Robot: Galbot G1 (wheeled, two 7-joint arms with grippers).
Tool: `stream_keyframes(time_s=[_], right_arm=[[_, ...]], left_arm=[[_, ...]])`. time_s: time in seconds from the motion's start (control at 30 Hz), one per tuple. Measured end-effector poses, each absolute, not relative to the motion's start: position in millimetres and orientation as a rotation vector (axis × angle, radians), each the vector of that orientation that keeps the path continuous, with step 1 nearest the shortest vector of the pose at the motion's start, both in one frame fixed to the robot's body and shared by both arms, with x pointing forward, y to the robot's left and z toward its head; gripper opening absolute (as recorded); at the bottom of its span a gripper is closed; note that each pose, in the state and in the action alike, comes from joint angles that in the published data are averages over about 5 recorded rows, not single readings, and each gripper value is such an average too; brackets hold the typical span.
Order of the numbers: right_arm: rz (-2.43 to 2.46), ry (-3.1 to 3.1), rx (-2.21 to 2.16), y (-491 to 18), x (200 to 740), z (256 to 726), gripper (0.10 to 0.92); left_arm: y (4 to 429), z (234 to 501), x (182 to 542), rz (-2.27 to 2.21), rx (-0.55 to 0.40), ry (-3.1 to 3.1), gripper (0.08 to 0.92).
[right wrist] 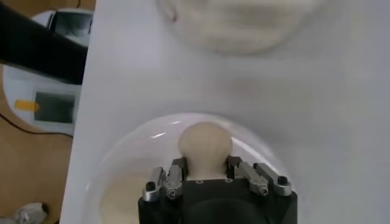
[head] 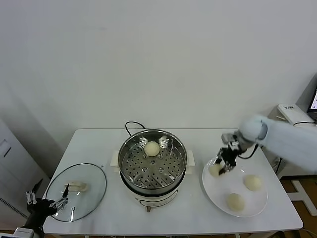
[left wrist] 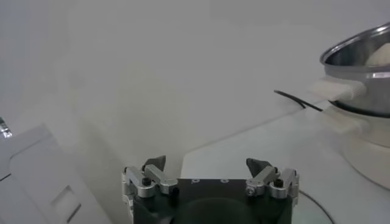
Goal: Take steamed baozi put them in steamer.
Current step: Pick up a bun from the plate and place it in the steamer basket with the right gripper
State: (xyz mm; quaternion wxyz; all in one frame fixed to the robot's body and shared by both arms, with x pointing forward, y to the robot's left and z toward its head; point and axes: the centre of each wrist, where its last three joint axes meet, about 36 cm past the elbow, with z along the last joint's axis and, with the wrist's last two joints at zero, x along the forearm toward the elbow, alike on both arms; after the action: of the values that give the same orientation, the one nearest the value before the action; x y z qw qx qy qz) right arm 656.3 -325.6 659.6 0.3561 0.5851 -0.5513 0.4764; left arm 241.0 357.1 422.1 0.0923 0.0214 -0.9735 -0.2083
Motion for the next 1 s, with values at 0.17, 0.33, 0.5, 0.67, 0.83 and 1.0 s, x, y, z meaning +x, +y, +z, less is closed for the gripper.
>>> stream_keyframes(time_s=[0.17, 0.33, 0.5, 0.67, 0.83, 1.0], right_arm=[[1.235, -1.448, 1.573, -284, 658, 708, 0.368], [1.226, -1.435, 1.627, -226, 653, 716, 0.372], [1.206, -1.413, 1.661, -164, 648, 695, 0.373], [1.185, -1.394, 1.672, -109, 640, 664, 0.375], [1.180, -1.398, 1.658, -65, 631, 635, 0.388], [1.182, -1.422, 1.633, -35, 625, 613, 0.392]], left_arm=[[357, 423, 241, -0.615, 0.064, -2.893, 0.823], [356, 424, 241, -0.614, 0.064, -2.896, 0.823], [354, 425, 240, -0.607, 0.066, -2.903, 0.823], [353, 424, 239, -0.594, 0.070, -2.905, 0.823], [353, 424, 239, -0.590, 0.076, -2.908, 0.823], [354, 424, 238, -0.591, 0.078, -2.906, 0.823]])
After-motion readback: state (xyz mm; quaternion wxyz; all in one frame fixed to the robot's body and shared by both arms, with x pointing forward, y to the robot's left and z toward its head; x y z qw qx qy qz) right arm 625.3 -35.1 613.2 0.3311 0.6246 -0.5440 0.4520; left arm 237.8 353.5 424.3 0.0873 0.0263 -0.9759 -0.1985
